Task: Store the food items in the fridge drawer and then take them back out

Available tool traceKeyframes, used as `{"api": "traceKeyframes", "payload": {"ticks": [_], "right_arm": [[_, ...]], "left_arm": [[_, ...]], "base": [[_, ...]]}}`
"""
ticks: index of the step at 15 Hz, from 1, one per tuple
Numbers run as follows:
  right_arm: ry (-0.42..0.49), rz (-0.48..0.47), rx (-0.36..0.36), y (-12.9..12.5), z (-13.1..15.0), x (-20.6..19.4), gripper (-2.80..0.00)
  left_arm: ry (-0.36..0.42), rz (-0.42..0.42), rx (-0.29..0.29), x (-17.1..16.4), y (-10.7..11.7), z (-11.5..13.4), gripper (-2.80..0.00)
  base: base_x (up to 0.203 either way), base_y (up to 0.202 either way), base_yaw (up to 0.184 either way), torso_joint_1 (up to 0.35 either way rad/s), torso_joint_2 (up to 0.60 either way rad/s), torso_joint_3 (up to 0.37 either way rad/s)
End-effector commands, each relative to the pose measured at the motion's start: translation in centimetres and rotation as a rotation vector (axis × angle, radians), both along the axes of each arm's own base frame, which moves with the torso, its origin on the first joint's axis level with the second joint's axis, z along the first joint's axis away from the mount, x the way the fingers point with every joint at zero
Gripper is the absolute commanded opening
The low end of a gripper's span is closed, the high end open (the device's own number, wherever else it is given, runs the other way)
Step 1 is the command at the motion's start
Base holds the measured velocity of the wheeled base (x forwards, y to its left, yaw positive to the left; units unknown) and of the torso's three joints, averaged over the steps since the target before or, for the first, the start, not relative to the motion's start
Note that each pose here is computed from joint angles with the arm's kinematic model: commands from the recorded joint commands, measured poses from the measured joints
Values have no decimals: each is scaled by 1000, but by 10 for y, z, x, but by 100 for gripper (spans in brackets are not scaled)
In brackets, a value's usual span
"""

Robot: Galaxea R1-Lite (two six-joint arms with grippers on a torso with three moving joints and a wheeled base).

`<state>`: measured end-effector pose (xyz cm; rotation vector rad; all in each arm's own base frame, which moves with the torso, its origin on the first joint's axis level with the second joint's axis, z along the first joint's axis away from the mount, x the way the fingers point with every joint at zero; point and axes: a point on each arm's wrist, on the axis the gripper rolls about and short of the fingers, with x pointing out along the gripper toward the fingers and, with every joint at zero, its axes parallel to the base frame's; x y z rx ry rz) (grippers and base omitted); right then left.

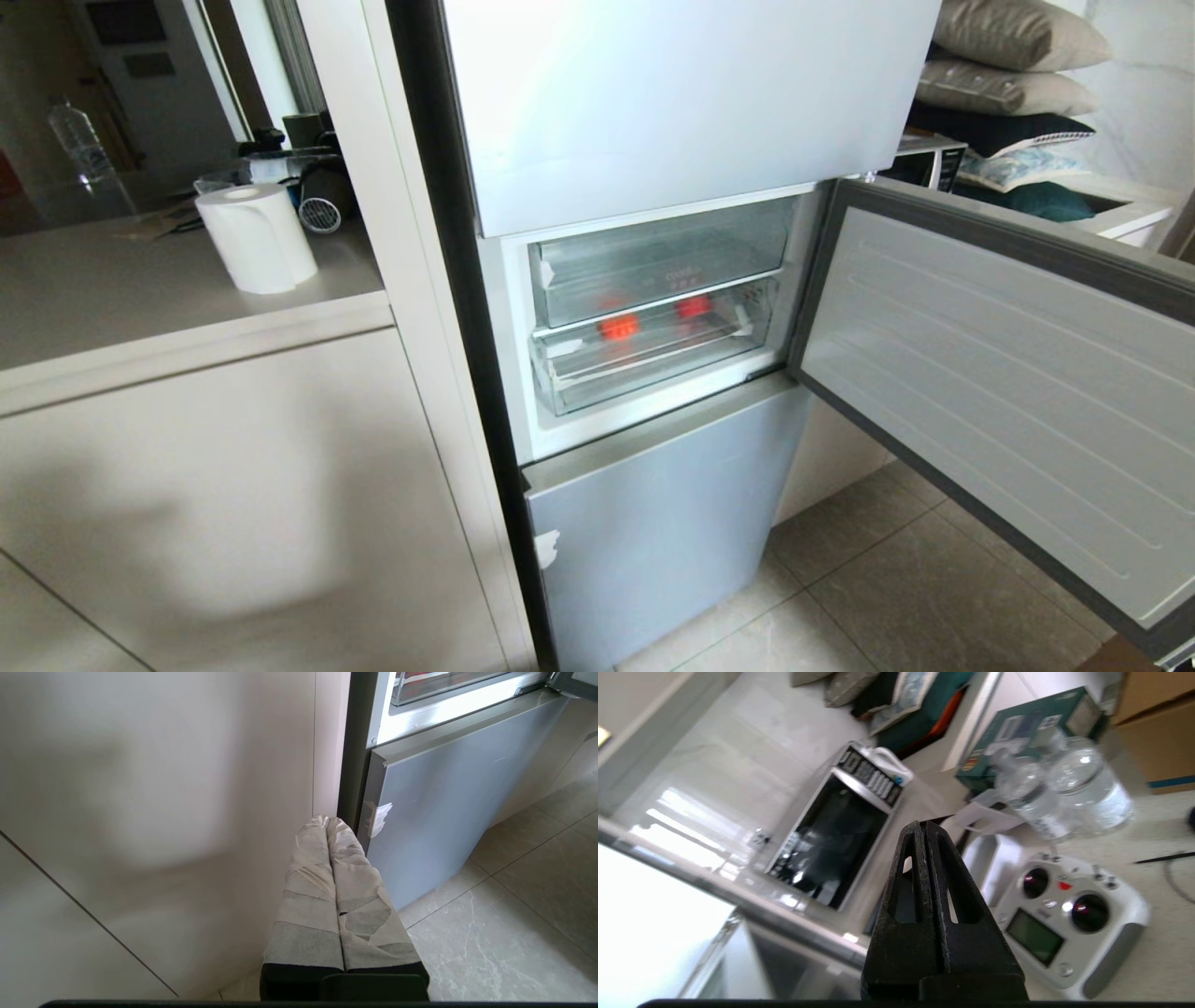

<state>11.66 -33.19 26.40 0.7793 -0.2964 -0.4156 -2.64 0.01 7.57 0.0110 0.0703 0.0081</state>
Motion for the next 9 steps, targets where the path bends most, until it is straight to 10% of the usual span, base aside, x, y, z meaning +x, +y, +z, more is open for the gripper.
{"api": "traceKeyframes", "payload": {"ticks": [1,5,9], "right_arm": [[57,-3,27,-24,-33,12,-280],[245,-153,-19,-15,-71,51,-280],[300,-81,29,2,-94,65,-280]], "left_arm": [[2,1,0,0,0,0,-280],[2,1,0,0,0,0,-280],[2,1,0,0,0,0,-280]], "base": [[0,0,0,0,0,0],[0,0,0,0,0,0],[0,0,0,0,0,0]]}}
